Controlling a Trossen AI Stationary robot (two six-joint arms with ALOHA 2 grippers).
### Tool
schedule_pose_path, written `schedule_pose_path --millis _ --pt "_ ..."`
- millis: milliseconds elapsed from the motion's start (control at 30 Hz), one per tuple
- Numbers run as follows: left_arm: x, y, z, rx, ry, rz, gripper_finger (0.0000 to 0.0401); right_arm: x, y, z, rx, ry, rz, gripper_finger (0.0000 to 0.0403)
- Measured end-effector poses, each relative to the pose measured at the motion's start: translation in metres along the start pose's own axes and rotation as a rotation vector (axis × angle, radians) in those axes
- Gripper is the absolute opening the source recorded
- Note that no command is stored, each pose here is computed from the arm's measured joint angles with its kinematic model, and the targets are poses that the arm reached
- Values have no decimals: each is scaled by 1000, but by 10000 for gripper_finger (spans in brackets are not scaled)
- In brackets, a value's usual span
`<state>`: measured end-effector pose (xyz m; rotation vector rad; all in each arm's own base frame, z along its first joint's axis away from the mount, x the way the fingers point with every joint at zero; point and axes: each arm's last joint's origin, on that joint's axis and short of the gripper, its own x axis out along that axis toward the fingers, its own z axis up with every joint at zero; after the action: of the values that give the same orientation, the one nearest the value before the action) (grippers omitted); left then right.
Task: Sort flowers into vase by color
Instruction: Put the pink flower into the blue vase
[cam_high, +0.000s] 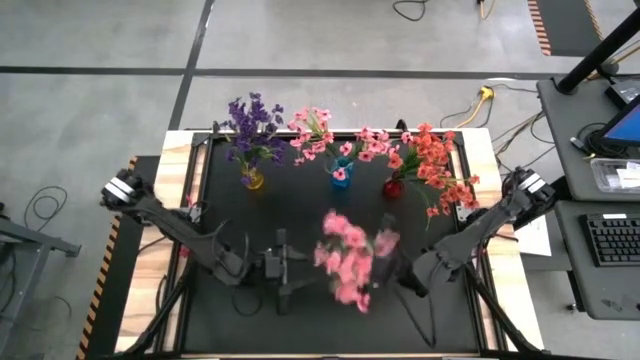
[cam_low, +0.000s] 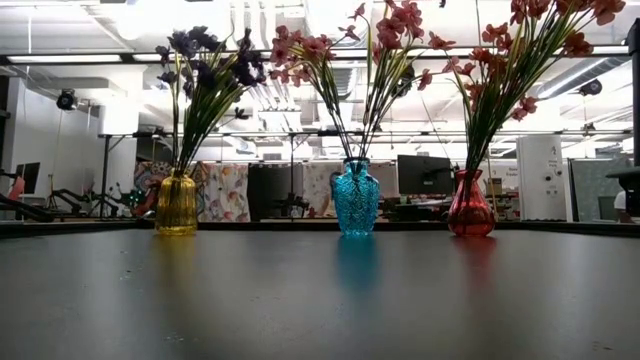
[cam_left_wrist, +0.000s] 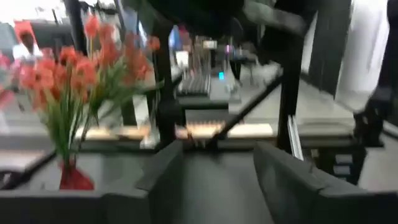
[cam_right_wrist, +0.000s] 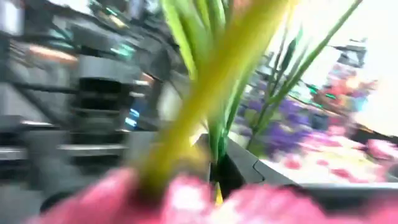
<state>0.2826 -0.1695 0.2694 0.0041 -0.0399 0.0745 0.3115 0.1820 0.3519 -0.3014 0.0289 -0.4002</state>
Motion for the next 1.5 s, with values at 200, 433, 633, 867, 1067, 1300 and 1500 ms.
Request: schedule_pose_path --millis 200,433,633,867,1067,1300,1500 --pt "-21 19 18 36 122 65 205 14 -38 12 -94 109 -133 13" --pt "-44 41 17 111 289 225 196 37 -96 5 -36 125 -212 13" --pt "-49 46 16 148 318 256 192 65 -132 -19 -7 162 -269 13" --pt "-52 48 16 169 337 258 191 84 -156 -44 22 213 -327 13" --pt "-53 50 15 190 337 303 191 91 -170 -55 45 214 -361 13" --pt "-54 51 14 205 341 330 191 93 -175 -68 69 177 -389 13" --pt "-54 51 13 206 342 331 191 92 -174 -80 90 159 -403 13"
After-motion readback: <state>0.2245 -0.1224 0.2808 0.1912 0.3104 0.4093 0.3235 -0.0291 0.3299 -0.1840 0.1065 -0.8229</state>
